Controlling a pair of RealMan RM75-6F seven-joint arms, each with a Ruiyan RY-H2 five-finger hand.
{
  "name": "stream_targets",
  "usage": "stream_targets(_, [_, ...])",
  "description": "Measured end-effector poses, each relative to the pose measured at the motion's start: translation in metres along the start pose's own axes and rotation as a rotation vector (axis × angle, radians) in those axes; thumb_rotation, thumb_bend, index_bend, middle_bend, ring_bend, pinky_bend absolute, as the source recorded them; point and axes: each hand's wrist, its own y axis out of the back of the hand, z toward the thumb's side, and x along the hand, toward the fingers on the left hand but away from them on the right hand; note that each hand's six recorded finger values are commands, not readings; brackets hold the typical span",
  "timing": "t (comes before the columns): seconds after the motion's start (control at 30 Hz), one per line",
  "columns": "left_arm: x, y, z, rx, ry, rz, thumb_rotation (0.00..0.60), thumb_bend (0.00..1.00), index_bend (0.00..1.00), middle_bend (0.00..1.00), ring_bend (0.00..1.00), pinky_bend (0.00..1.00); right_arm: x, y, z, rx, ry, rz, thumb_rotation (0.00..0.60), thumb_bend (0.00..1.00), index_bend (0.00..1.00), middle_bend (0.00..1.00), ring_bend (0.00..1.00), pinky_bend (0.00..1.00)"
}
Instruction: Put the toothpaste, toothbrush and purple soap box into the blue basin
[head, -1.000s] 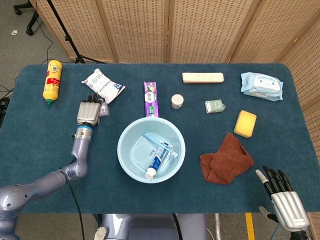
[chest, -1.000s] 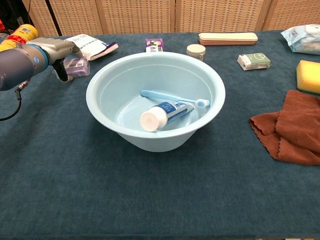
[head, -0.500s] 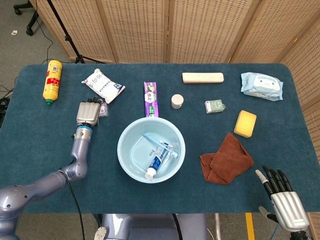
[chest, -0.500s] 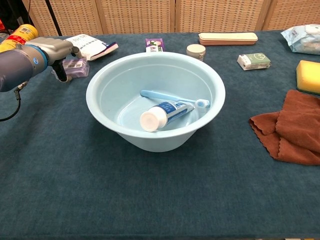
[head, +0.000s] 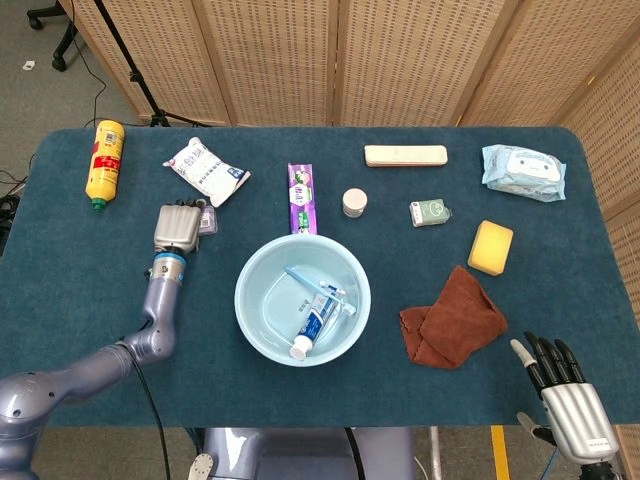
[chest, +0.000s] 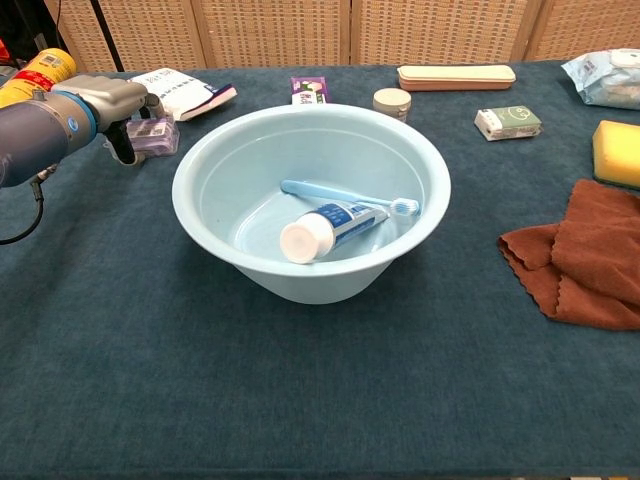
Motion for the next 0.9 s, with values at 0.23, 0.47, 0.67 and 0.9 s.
stream_targets(0.23, [-0.001, 0.003, 0.001, -0.008, -0.003, 0.011, 0.6, 0.43, 0.65, 0.31, 0.31, 0.42, 0.0, 0.001, 0.001, -0.002, 0.002, -0.003, 0.6, 0.13, 0.0, 0.0, 0.0, 0.0])
stream_targets(0.47, [-0.004, 0.01, 0.003, -0.026, -0.011, 0.03, 0.6, 0.43, 0.65, 0.31, 0.32, 0.43, 0.001, 0.002, 0.002, -0.005, 0.006, -0.006, 0.6, 0.13, 0.0, 0.0, 0.0, 0.0])
stream_targets(0.67, [-0.008, 0.017, 0.004, -0.032, -0.021, 0.04, 0.6, 0.43, 0.65, 0.31, 0.32, 0.43, 0.001, 0.003, 0.002, -0.008, 0.007, -0.006, 0.6, 0.13, 0.0, 0.0, 0.0, 0.0])
stream_targets(0.9, [-0.015, 0.029, 0.005, -0.038, -0.032, 0.058, 0.6, 0.43, 0.65, 0.31, 0.32, 0.43, 0.003, 0.006, 0.004, -0.016, 0.015, -0.013, 0.6, 0.13, 0.0, 0.0, 0.0, 0.0])
